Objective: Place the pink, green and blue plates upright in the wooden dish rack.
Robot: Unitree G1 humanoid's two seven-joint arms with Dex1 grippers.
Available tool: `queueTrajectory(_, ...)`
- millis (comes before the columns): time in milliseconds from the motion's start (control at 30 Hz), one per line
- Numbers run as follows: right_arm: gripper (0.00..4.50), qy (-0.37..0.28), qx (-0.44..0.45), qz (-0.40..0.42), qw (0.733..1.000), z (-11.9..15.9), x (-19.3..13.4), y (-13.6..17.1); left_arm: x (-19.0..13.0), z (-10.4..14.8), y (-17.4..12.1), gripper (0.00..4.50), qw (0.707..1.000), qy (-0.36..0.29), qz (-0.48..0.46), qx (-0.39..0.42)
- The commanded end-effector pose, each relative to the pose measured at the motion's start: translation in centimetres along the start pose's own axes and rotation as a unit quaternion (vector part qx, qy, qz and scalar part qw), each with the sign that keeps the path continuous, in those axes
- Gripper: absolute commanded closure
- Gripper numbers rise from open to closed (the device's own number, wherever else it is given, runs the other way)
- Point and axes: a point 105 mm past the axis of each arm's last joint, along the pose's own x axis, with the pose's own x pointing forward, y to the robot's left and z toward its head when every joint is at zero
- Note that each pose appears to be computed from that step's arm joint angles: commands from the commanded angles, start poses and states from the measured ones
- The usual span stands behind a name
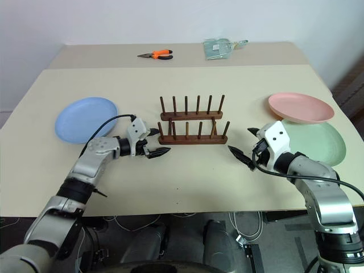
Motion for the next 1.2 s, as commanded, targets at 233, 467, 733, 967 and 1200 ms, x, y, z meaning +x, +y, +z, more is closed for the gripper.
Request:
queueTrajectory(233, 0.00, 0.014, -0.020, -0.027, 0.999, 0.1, -3.0, -1.3, 1.6, 0.4, -3.5, 3.72, 0.991, 0.004, -0.125, 0.047)
queueTrajectory(467, 0.00, 0.068, -0.016, 0.023, 0.997, -1.1, -4.7, -0.2, 1.0, 1.9, -7.4, 3.72, 0.976, -0.010, -0.201, 0.087)
queueTrajectory(733, 0.00, 0.087, -0.012, 0.032, 0.996, -1.5, -4.7, 0.4, 0.6, 1.0, -7.0, 2.69, 0.979, 0.023, -0.188, 0.078)
queueTrajectory(967, 2.80, 0.138, -0.020, 0.009, 0.990, -2.8, -6.2, -0.9, -1.9, -0.2, -5.6, 0.23, 0.988, 0.060, -0.131, 0.050)
queueTrajectory(1200, 4.50, 0.146, -0.007, 0.079, 0.986, -3.4, -5.7, 2.4, -5.0, 0.0, -8.2, 2.72, 0.988, 0.052, -0.148, -0.003)
